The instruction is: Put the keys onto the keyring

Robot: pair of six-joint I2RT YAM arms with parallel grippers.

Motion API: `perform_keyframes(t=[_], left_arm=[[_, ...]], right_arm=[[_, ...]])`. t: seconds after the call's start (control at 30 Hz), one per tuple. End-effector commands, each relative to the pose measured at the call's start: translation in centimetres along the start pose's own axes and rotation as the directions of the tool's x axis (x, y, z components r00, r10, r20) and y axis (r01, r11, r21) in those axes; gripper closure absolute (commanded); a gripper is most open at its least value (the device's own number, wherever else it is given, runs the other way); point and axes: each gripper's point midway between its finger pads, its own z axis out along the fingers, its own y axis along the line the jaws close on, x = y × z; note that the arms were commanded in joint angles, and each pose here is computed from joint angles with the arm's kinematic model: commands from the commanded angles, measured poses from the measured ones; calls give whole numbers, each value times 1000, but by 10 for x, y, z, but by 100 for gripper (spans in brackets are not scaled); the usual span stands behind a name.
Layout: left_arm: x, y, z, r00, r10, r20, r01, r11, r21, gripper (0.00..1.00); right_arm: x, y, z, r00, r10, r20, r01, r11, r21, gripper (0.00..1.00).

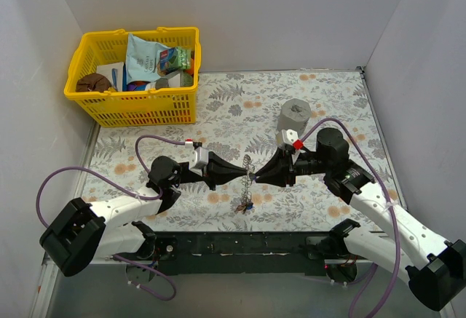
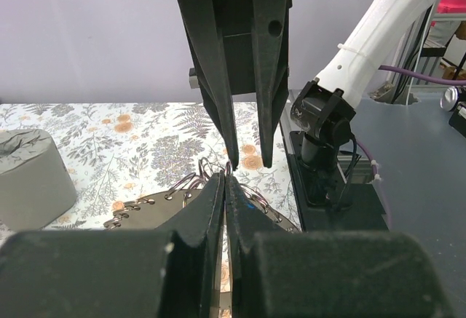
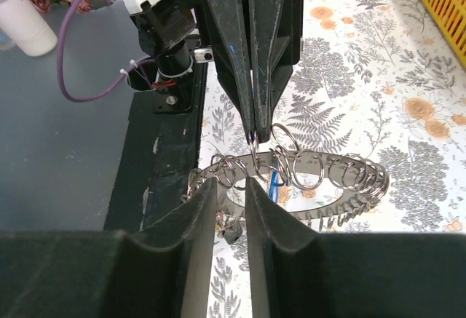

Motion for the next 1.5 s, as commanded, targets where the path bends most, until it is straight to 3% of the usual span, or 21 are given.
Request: perform_keyframes(t=[0.0, 0.13, 0.43, 1.13, 1.47], left_arm=[[-20, 2, 1, 996, 69, 48, -68, 998, -15, 100], [-21, 1, 1, 996, 70, 51, -70, 998, -10, 100], [-18, 1, 1, 997, 63, 40, -63, 998, -4, 100], [-18, -2, 3, 998, 58, 37, -59, 998, 21, 100], [-22, -4, 4, 996, 67, 51, -68, 997, 28, 100]], right_arm=[[-21, 4, -1, 997, -69, 31, 69, 998, -13, 67], [-24, 5, 0, 997, -62, 50, 63, 998, -28, 58], [-36, 7, 2, 993, -83, 86, 88, 995, -48, 54], [-36, 2, 8, 994, -54, 99, 61, 996, -66, 55], [-15, -3, 12, 999, 4, 52, 0, 997, -77, 64]])
